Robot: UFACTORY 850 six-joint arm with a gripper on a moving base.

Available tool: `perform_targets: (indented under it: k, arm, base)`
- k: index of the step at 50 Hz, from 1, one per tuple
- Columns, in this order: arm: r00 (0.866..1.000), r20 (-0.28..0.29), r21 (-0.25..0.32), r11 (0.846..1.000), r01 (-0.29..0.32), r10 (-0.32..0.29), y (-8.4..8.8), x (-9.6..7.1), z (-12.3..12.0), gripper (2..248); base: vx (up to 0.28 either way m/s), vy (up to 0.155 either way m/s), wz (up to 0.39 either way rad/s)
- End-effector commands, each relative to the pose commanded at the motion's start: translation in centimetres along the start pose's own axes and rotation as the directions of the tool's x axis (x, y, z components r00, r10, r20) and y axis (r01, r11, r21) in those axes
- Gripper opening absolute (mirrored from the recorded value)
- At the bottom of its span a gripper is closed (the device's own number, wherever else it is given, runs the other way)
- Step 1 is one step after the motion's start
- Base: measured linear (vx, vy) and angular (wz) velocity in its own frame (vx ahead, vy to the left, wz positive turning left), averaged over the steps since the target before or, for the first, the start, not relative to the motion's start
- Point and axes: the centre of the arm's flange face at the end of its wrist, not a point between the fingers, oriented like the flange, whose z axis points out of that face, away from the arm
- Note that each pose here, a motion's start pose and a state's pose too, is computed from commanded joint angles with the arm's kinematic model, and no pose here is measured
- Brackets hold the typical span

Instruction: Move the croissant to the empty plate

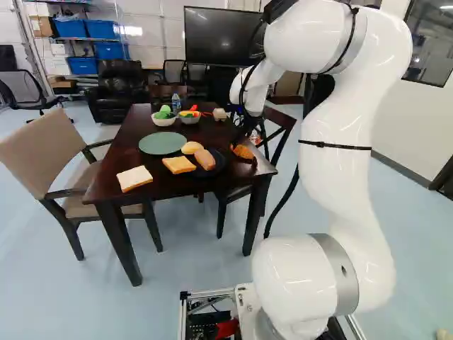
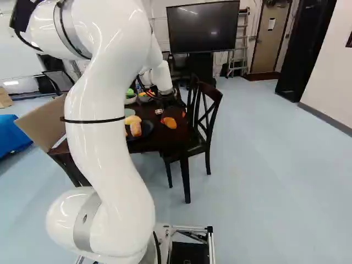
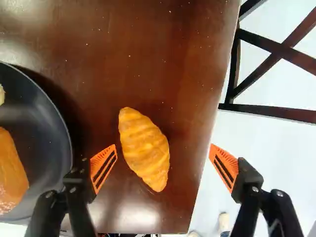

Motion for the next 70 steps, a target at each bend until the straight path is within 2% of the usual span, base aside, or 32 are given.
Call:
perform_targets:
  k: [11,37,38,43,44,53,54,58,59,64,65,69,70]
  arm:
    - [1.0,-0.001,0.003,1.0,0.009,-0.009,-0.59,0.23,-0.03,247]
    - [0.999,0.034,0.036,0.999,-0.021,0.02,-0.89,-0.08,-0.04,246]
    - [0.999,0.035,0.037,0.999,-0.022,0.021,-0.9,-0.09,-0.04,233]
    - [0.999,0.034,0.039,0.999,-0.026,0.025,-0.92,-0.08,-0.05,233]
    - [0.999,0.034,0.04,0.999,-0.027,0.025,-0.93,-0.08,-0.05,220]
    - [0.999,0.032,0.044,0.999,-0.033,0.032,-0.96,-0.06,-0.05,209]
    - [0.999,0.032,0.044,0.998,-0.034,0.032,-0.97,-0.06,-0.05,196]
    - [0.999,0.033,0.046,0.998,-0.036,0.035,-0.98,-0.06,-0.05,196]
    - [0.999,0.033,0.046,0.998,-0.037,0.035,-0.99,-0.07,-0.05,184]
    - [0.999,0.036,0.05,0.998,-0.04,0.038,-1.02,-0.09,-0.05,184]
    - [0.999,0.037,0.051,0.998,-0.041,0.039,-1.03,-0.1,-0.05,172]
    - [0.998,0.04,0.053,0.998,-0.044,0.041,-1.06,-0.12,-0.05,172]
    - [0.998,0.04,0.054,0.998,-0.044,0.042,-1.06,-0.12,-0.05,160]
  base:
    - [0.0,0.0,0.0]
    - [0.0,0.0,0.0]
    - [0.0,0.0,0.0]
    - [0.0,0.0,0.0]
    - [0.0,0.0,0.0]
    - [0.0,0.0,0.0]
    - [0.0,0.0,0.0]
    - [0.0,0.0,0.0]
    - [0.0,0.0,0.0]
    - [0.0,0.0,0.0]
    - [0.0,0.0,0.0]
    - [0.0,0.0,0.0]
    - [0.0,0.0,0.0]
